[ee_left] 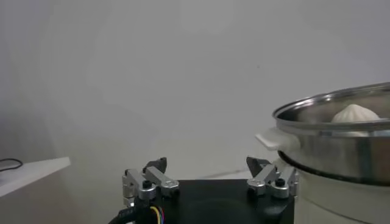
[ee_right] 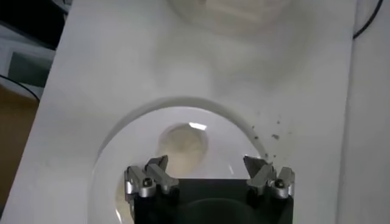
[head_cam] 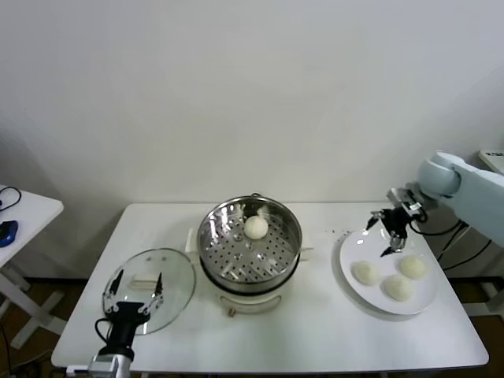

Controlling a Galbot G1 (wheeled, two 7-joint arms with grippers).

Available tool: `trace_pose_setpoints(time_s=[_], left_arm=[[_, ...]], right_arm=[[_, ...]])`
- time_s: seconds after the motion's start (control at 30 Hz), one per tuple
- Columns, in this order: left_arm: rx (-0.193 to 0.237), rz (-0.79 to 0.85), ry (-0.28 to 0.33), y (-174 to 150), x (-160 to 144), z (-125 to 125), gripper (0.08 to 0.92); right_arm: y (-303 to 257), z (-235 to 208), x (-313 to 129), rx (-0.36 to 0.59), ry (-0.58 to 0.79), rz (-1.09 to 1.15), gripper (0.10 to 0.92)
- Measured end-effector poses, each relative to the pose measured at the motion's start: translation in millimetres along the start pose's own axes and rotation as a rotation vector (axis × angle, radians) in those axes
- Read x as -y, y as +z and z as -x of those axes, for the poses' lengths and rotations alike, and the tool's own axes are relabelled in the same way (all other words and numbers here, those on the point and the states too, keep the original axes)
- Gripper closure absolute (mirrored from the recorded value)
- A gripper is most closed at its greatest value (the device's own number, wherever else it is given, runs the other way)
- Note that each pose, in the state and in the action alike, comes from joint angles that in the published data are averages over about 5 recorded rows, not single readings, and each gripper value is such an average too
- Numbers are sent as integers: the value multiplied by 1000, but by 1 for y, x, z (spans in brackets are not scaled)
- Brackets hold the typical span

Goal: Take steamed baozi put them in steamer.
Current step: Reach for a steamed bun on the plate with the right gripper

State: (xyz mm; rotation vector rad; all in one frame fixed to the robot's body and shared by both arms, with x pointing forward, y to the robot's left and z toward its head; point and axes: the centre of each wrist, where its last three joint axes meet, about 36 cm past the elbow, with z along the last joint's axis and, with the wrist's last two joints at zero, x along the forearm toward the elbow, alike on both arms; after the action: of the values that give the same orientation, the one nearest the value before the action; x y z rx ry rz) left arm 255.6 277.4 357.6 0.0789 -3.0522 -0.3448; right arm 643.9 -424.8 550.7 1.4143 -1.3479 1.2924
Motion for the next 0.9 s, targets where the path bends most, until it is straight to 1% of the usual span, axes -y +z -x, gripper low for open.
trace_pose_setpoints(time_s=[0.4, 0.9], left_arm=[[-12, 1, -6, 5, -3, -1, 177], [-22, 1, -7, 11, -3, -1, 177]], right_arm=[[12, 57, -12, -11, -26, 53, 200], [11, 93, -8, -7, -41, 83, 200]])
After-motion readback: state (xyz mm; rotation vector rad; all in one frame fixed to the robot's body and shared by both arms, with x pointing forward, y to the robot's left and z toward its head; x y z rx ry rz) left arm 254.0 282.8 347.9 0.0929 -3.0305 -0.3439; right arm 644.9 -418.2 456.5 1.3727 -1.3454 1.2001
